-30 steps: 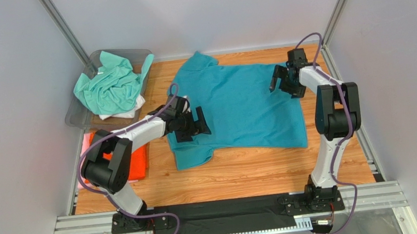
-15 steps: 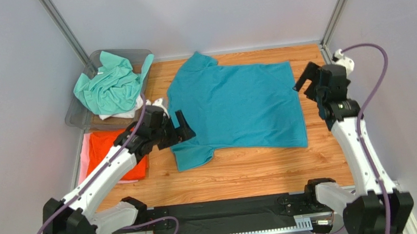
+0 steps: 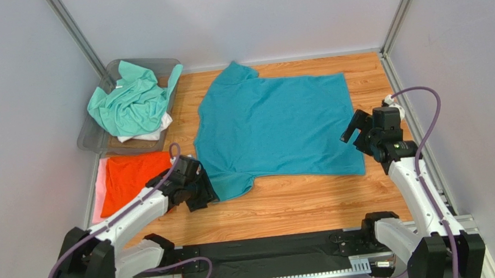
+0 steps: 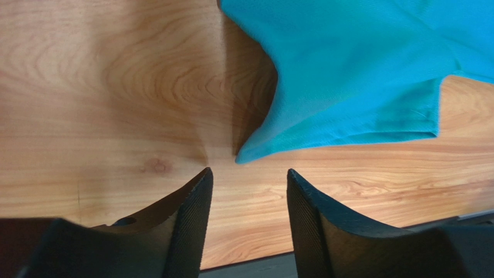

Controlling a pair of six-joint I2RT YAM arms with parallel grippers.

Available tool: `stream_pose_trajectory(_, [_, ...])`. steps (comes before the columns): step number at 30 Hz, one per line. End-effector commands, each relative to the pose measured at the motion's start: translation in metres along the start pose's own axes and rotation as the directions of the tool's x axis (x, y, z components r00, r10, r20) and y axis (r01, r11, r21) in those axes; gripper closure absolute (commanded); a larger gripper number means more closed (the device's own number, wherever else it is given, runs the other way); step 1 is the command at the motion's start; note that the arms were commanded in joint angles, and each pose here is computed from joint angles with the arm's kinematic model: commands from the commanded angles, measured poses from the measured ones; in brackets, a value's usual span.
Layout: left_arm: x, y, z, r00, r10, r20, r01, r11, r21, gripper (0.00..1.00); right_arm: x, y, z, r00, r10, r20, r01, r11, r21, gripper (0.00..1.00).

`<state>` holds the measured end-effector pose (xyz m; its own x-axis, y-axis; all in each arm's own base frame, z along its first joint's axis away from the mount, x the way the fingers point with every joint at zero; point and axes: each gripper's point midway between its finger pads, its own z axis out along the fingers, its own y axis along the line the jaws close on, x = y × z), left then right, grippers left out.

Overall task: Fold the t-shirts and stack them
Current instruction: Flatten the tshirt out

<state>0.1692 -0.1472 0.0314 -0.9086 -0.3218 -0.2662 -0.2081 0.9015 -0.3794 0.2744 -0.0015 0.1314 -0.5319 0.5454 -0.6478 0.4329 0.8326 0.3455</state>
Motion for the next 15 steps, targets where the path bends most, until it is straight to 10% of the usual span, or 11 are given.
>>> stream_pose_trajectory(1, [-0.015, -0.018, 0.009, 1.0, -0.004, 0.013, 0.004, 1.0, 0.022, 0.44, 0.0, 0.008, -0.001, 0.999, -0.015, -0.03, 0.014, 0.999, -0.03, 0.0])
stream_pose_trajectory(15, [-0.009, -0.002, 0.027, 1.0, -0.001, -0.025, -0.001, 0.998, -0.058, 0.62, 0.001, 0.001, -0.003, 1.0, -0.012, -0.023, 0.012, 1.0, -0.002, 0.0])
